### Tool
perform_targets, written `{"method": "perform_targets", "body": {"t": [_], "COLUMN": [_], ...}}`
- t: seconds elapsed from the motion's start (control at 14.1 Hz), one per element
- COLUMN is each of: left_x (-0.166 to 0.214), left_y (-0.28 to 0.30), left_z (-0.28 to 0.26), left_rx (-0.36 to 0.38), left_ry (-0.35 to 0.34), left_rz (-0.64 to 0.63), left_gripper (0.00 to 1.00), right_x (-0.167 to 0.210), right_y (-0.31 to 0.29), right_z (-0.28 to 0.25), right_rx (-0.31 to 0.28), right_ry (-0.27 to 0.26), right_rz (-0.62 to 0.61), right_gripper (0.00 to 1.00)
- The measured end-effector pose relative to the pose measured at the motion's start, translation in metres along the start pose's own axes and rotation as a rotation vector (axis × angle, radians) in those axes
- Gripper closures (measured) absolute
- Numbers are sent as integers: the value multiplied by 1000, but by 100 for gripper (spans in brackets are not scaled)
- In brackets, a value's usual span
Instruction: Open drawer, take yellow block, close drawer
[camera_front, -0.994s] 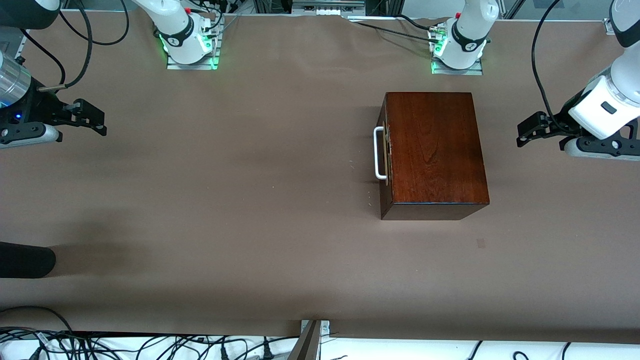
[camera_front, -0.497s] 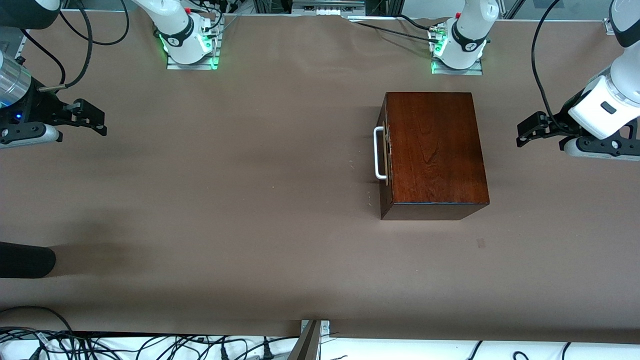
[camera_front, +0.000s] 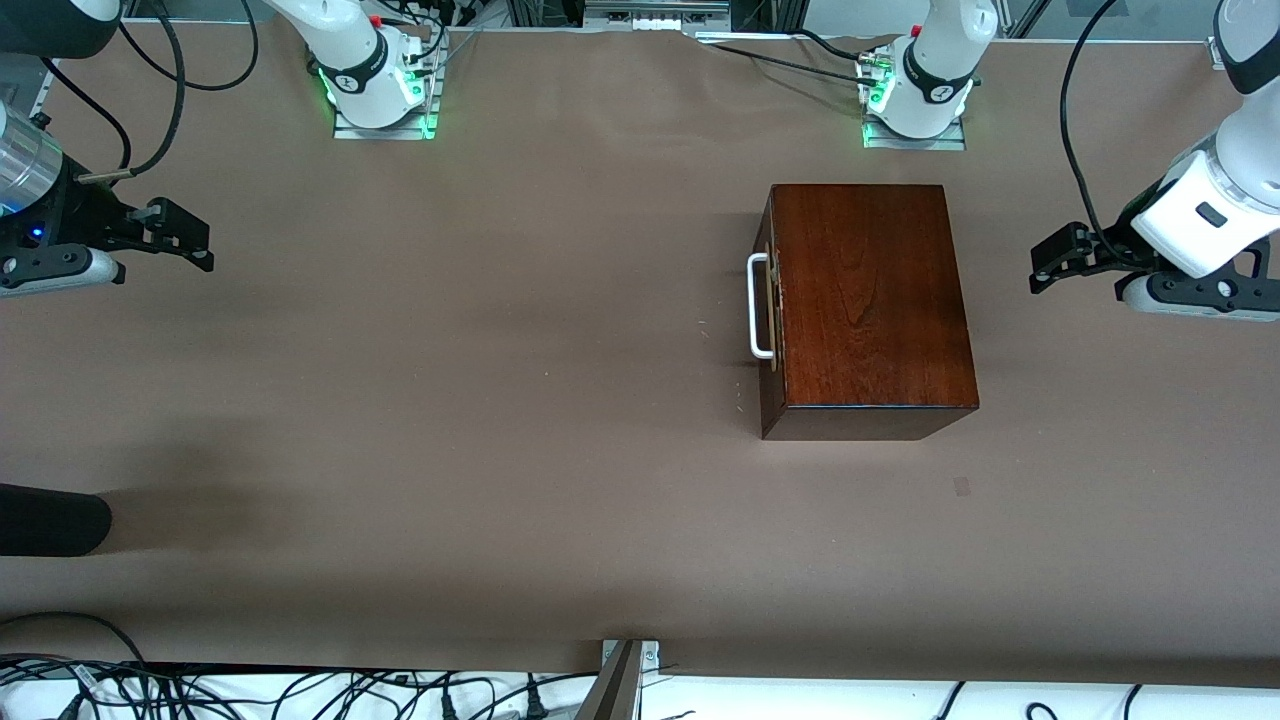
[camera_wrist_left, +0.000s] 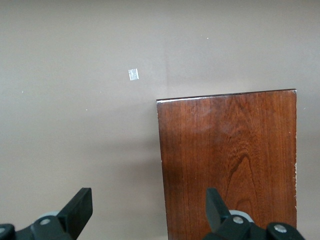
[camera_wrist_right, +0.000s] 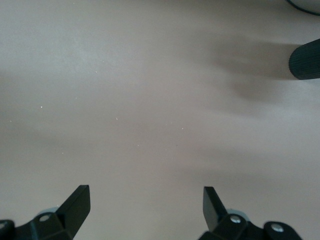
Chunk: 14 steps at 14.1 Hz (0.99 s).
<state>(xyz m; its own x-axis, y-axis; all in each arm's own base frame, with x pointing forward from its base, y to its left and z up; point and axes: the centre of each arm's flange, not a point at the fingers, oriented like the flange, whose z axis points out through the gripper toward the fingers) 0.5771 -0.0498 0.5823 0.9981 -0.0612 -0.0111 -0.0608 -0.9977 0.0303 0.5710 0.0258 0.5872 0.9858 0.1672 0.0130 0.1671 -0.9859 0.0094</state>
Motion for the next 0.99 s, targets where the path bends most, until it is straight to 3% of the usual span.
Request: {"method": "perform_targets", "body": {"t": [0.43,0.85,0.99], "left_x": [-10,-8,-10], "left_y": [91,237,276], "left_z": [5,75,107], "left_rx": [-6,-31,-7], "left_ry": [-28,-127,-164], "left_rz": [110,15,-29], "left_gripper": [0,0,0], "right_x": [0,0,0], "right_y": [-1,-1,-1], "right_z": [0,0,0], "right_rx": [0,0,0], "right_ry": [0,1,1], "right_rz": [-1,-2,-2], "right_gripper": [0,0,0]}}
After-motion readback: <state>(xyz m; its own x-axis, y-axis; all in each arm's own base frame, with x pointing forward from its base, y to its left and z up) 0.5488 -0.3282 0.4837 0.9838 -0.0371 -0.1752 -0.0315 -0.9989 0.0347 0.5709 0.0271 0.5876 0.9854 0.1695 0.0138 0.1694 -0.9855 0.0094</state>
